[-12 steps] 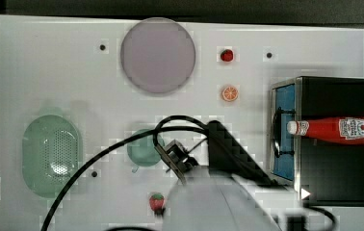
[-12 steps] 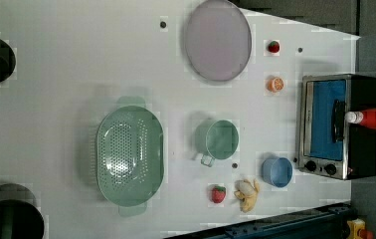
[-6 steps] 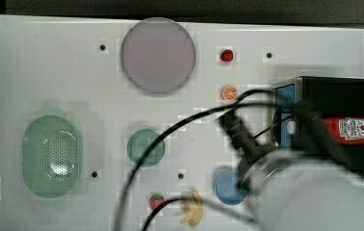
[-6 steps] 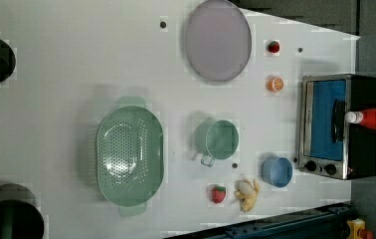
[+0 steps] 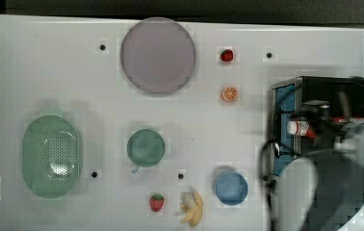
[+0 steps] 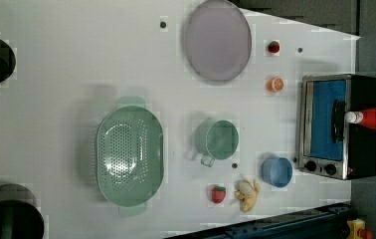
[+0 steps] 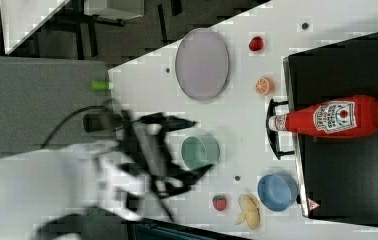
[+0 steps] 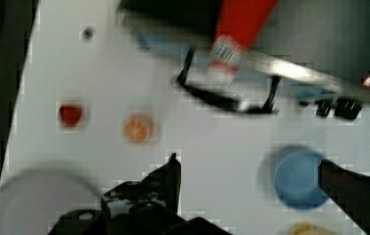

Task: Pick Ketchup from oven and place it on table.

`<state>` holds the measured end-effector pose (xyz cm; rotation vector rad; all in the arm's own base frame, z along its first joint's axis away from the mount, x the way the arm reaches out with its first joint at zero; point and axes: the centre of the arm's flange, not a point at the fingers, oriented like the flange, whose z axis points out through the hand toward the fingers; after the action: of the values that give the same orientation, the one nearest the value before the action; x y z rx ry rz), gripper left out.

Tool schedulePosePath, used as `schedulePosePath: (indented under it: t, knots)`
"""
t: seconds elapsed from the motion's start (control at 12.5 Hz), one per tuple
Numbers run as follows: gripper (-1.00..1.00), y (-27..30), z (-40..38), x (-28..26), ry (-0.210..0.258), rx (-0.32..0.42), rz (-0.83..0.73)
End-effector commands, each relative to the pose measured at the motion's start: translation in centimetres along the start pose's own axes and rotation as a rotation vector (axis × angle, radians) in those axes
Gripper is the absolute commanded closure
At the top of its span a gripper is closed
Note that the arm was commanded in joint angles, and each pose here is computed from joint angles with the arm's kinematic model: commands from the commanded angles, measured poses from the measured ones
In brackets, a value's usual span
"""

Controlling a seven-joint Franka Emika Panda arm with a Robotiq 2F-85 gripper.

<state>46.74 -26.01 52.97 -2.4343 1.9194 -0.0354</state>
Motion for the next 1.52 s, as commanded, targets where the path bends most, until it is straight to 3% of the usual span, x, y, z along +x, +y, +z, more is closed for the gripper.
schedulePosePath:
  t: [0.08, 0.48, 0.8, 1.52]
  knots:
    - [-1.00, 0.1, 0.0, 2.9, 0.079, 0.034, 0.033]
    - [-1.00, 0.4, 4.2, 9.1, 0.122, -0.050, 0.132]
    - [-1.00, 0.7, 7.5, 13.2, 0.147, -0.020, 0.230]
    - [-1.00, 1.2, 15.8, 16.0, 0.099, -0.018, 0.348]
